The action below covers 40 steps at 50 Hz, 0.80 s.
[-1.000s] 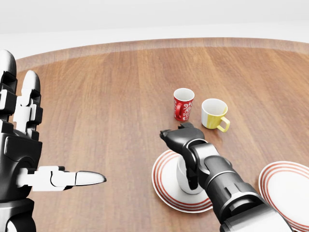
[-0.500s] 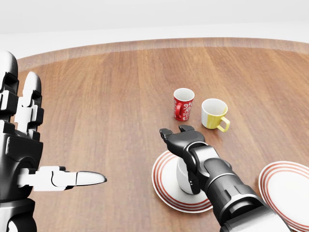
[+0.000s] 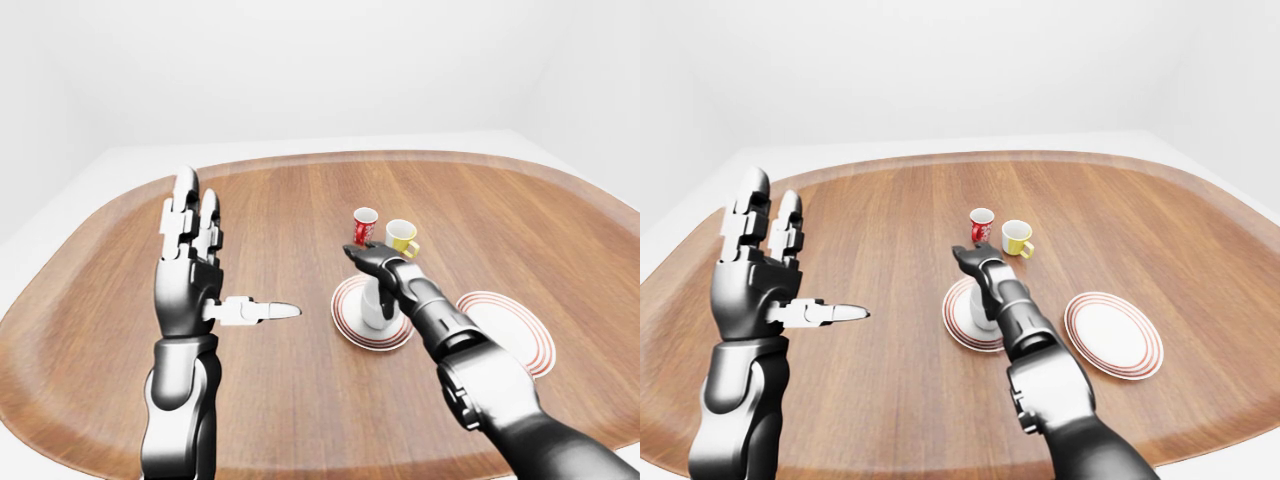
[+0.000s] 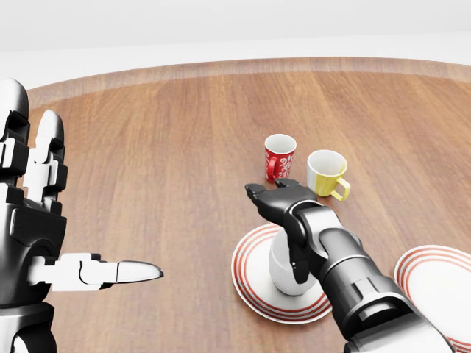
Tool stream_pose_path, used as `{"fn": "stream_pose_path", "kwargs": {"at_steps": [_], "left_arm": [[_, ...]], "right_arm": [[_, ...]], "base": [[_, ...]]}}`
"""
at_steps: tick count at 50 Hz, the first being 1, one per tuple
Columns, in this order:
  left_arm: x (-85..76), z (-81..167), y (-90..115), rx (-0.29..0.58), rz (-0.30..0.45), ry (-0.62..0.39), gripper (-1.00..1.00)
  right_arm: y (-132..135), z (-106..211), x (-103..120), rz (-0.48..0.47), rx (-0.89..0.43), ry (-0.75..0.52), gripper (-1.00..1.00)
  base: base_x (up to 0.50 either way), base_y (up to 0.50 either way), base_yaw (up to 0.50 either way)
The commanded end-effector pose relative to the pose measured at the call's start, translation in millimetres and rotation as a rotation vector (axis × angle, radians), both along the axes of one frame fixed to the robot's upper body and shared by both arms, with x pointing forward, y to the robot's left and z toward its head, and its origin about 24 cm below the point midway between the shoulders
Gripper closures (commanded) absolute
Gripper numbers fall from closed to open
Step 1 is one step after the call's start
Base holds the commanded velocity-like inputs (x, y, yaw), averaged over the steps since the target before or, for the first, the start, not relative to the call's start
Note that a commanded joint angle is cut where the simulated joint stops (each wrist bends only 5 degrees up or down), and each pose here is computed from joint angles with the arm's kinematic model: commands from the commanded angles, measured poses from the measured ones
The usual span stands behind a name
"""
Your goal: Put the white mug on the left plate.
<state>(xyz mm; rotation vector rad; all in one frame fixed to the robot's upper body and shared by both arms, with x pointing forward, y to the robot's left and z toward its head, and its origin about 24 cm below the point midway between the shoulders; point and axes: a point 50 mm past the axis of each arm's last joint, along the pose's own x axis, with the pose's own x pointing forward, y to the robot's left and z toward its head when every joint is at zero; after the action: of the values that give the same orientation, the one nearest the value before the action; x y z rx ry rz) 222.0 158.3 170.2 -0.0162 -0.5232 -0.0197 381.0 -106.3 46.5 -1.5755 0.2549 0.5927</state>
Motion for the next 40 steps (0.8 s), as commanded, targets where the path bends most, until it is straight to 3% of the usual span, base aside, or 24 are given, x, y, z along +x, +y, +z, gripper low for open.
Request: {"fn": "stream_pose_path", "kwargs": {"at_steps": [1, 8, 11, 17, 20, 23, 28, 40], "left_arm": [[-0.3, 1.1, 0.6, 0.0, 0.002, -0.005, -1.0], [0.0, 1.1, 1.1, 0.0, 0.003, -0.005, -1.0], [-0.5, 2.2, 1.6, 0.0, 0.004, -0.01, -1.0], [-0.3, 0.2, 0.5, 0.003, 0.002, -0.001, -1.0], [-0.5, 2.0, 1.3, 0.003, 0.005, -0.01, -1.0], [-0.3, 3.0, 1.7, 0.002, 0.006, -0.014, -1.0], [0.2, 2.6, 2.1, 0.001, 0.008, -0.012, -1.0], [-0.6, 4.6, 1.4, 0.002, 0.005, -0.022, -1.0]], "right_arm": [[3.5, 26.1, 2.9, 0.02, 0.086, 0.016, -1.0], [11.8, 68.4, -3.2, 0.025, 0.232, 0.031, -1.0], [11.6, 95.4, -9.3, -0.005, 0.376, -0.04, -1.0], [30.2, 178.6, -36.4, 0.208, 0.713, -0.306, -1.0], [27.6, 188.0, -41.8, 0.257, 0.783, -0.32, -1.0], [18.9, 176.0, -44.5, 0.262, 0.876, -0.266, -1.0], [6.0, 126.2, -54.4, 0.194, 0.973, -0.118, -1.0], [3.2, 89.8, -84.9, 0.122, 1.077, -0.104, -1.0]], "base": [[0.0, 0.0, 0.0], [0.0, 0.0, 0.0], [0.0, 0.0, 0.0], [0.0, 0.0, 0.0], [0.0, 0.0, 0.0], [0.0, 0.0, 0.0], [0.0, 0.0, 0.0], [0.0, 0.0, 0.0]]}}
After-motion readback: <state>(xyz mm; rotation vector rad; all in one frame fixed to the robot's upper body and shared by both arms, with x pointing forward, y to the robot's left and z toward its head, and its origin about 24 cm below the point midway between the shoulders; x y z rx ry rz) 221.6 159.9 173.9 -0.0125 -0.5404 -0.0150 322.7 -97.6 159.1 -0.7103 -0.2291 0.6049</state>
